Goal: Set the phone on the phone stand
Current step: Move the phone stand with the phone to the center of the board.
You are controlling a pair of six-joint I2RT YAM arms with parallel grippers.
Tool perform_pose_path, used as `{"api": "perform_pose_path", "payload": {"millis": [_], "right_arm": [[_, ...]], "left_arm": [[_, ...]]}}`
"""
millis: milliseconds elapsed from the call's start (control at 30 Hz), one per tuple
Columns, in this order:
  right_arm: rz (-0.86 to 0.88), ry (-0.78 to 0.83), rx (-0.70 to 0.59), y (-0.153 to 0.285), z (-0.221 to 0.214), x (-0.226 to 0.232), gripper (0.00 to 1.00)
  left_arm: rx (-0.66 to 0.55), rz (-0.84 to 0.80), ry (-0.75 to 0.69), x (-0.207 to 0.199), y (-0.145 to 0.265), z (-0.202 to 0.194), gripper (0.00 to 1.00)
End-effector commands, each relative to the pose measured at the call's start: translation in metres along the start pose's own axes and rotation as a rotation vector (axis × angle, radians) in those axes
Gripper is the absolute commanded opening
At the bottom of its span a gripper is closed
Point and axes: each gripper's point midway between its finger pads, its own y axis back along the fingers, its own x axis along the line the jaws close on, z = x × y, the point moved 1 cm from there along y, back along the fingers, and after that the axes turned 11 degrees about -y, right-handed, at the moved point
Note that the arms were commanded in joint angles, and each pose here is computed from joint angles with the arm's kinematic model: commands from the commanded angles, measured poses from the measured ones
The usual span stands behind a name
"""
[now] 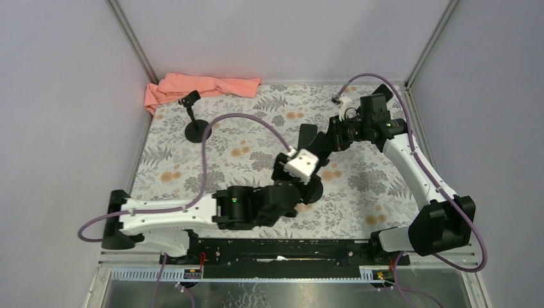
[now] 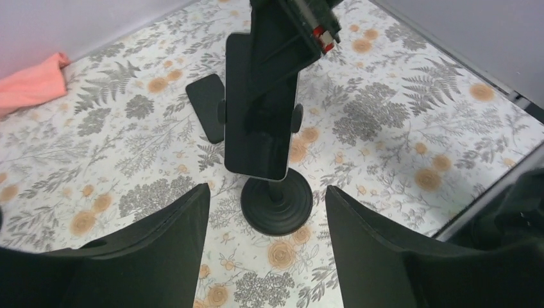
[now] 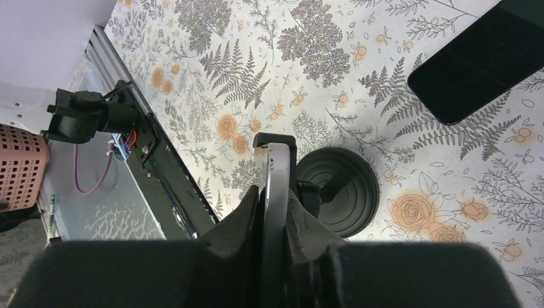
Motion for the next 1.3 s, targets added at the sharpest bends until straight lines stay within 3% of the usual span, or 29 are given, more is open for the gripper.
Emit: {"api": "perform_pose_path", "payload": {"millis": [0, 300, 467, 733, 1133, 1267], "right_arm": [[-0.162, 0.107, 0.025, 0.010, -0.012, -0.039, 0.00], [-0.008, 0.146, -0.006, 0.022, -0.014, -0.008, 0.00], [0.058, 0.162, -0.001, 0.021, -0.022, 0.000, 0.00], [0.136, 0.147, -0.003, 0.022, -0.030, 0.007, 0.00], [0.155, 0.126, 0.003, 0.019, -0.036, 0.005, 0.00], [0.173, 0.108, 0.007, 0.020, -0.035, 0.006, 0.00]], "left_arm": [[-0.147, -0.147, 0.138, 0.000, 0.010, 0.006, 0.74], [-0.247, -0.328, 0.358, -0.008, 0.006, -0.110, 0.74], [-0.331, -0.357, 0.229, -0.018, -0.001, -0.148, 0.77], [-0.355, -0.311, -0.004, -0.043, -0.050, -0.165, 0.79], [-0.338, -0.280, 0.093, -0.054, -0.111, -0.186, 0.68], [-0.303, -0.301, 0.125, -0.059, -0.121, -0.200, 0.56]]}}
